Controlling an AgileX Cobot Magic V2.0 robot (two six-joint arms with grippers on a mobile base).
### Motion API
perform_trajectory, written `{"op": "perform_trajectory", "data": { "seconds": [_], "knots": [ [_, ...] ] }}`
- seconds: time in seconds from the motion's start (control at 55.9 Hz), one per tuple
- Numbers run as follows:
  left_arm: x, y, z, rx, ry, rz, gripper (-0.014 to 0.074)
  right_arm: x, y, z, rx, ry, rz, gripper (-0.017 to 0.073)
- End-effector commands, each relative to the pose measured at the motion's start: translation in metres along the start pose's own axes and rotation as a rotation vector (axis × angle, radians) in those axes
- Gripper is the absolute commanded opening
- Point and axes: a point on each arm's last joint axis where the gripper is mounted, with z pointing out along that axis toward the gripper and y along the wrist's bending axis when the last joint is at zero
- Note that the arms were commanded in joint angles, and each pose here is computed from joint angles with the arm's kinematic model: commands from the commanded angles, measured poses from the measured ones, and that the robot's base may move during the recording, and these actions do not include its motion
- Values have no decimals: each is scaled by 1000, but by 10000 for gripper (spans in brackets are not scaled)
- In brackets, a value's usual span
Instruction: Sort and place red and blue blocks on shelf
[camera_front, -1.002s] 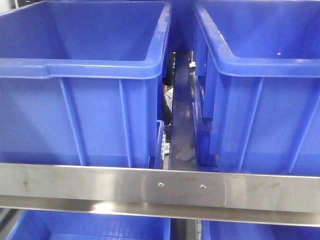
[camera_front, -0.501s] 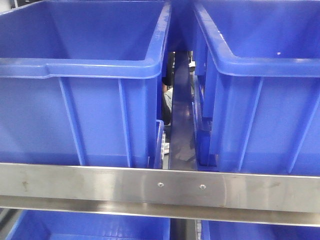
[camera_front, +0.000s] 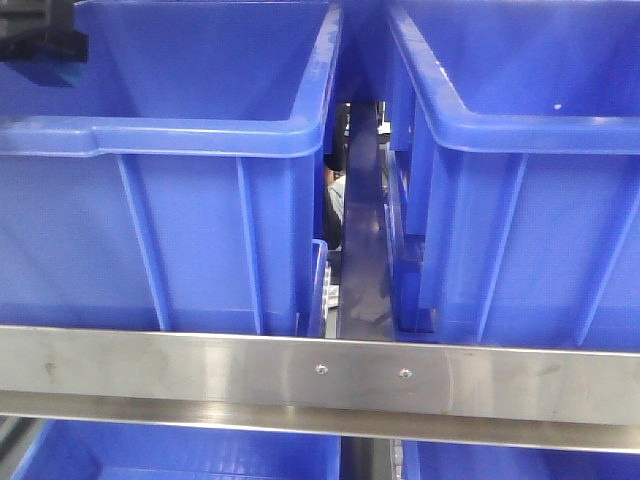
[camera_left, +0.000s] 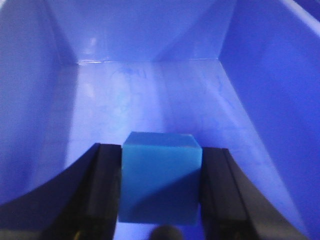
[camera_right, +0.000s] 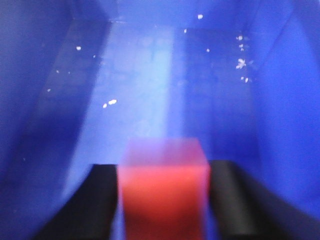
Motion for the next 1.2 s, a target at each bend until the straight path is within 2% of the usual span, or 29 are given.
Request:
{"op": "perform_trajectory", "data": {
  "seconds": [0.0, 0.089, 0.537, 0.609, 0.662, 0.913, 1.002, 1.181],
  "knots": [
    [-33, -4, -4, 11, -116, -14, 507, -24, 1, -6, -5, -142, -3, 626],
    [-41, -4, -4, 13, -136, -15, 585, -23, 1, -6, -5, -141, -2, 624],
    [-45, -5, -8, 15, -149, -16, 574, -26, 1, -10, -5, -151, -2, 622],
    [-50, -5, -15, 17, -171, -17, 526, -29, 1, -18, -5, -177, -2, 585],
    [-55, -5, -21, 19, -195, -17, 459, -34, 1, -26, -6, -208, -2, 534],
    [-71, -5, -51, 30, -247, -20, 71, -42, 1, -61, -6, -284, -3, 165],
    [-71, -6, -60, 35, -237, -20, 93, -40, 1, -69, -5, -306, -15, 41],
    [-60, -2, -80, 28, -202, -19, 86, -25, 1, -84, 0, -320, -58, 58]
  ]
}}
